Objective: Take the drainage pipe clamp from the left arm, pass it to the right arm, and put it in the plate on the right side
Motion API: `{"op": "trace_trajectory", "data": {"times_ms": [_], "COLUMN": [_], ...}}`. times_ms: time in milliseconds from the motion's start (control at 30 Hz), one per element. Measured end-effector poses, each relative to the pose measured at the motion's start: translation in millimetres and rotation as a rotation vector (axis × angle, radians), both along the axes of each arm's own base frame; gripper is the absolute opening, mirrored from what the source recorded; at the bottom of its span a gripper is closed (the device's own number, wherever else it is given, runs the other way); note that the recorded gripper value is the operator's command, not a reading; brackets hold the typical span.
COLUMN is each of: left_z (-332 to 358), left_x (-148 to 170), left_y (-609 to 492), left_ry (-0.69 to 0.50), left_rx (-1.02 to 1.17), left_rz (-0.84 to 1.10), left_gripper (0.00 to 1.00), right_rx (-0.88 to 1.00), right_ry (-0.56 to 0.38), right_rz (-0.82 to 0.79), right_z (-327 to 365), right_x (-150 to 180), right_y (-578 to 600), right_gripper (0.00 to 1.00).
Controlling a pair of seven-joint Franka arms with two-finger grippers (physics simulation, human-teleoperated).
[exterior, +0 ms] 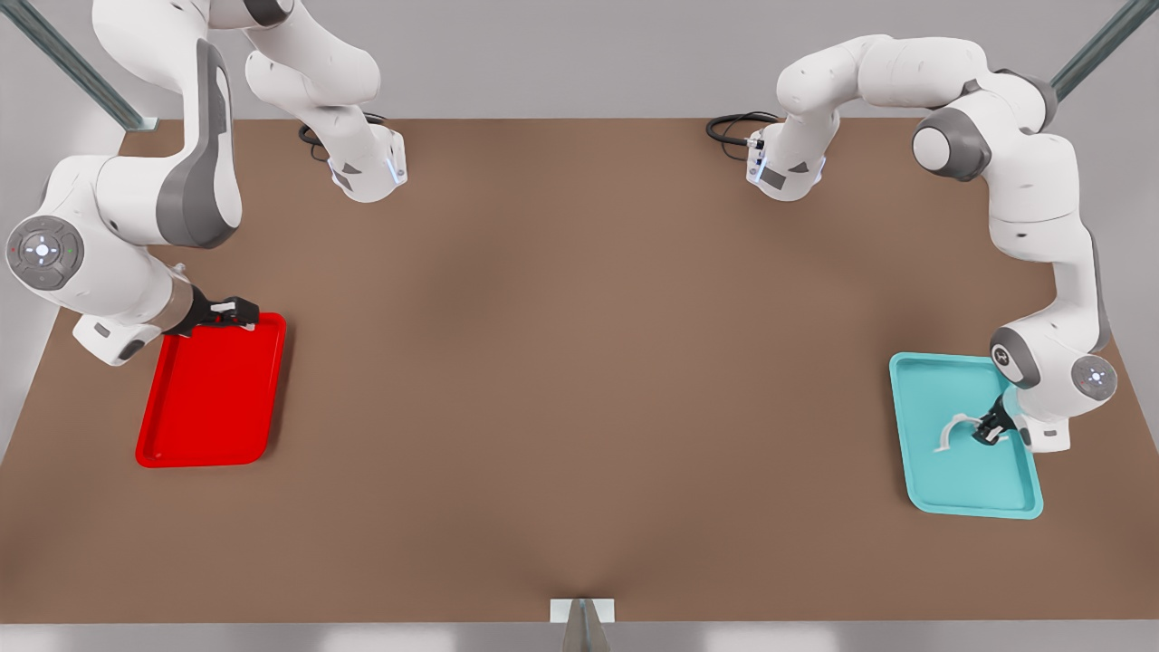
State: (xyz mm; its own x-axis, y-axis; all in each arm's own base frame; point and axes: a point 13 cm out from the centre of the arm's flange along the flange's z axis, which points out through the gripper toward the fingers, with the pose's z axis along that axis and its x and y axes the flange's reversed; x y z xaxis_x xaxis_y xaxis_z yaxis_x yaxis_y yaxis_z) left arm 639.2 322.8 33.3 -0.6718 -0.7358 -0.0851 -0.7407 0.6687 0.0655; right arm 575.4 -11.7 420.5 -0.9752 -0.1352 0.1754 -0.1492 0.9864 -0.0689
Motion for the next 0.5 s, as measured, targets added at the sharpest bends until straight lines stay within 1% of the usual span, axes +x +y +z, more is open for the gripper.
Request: {"op": "trace_trajectory", "data": {"times_ms": [33,267,367,500], "left_z": [1,23,71,144], "left_x": [1,11,28,59], "left_y": [-1,-1,-25,-128], "left_ry": [-0.005,-0.043,-0.072,-0.084], "left_rx": [-0.006,-0.026,-0.053,-0.121], "left_rz": [0.010,0.051,0.040,-0.060], "left_gripper": [0.21,0.21,0.21,0.21], "right_rx": [-0.001,-0.002,-0.002,-0.001], "right_ry": [0.000,0.003,0.003,0.002], "right_rz": [0.000,0.003,0.005,0.007], "right_z": [0,-1,-1,-1], "right_x": [0,-1,0,0], "right_y": [0,-1,-1,0], "right_gripper": [1.00,1.00,1.00,1.00]}}
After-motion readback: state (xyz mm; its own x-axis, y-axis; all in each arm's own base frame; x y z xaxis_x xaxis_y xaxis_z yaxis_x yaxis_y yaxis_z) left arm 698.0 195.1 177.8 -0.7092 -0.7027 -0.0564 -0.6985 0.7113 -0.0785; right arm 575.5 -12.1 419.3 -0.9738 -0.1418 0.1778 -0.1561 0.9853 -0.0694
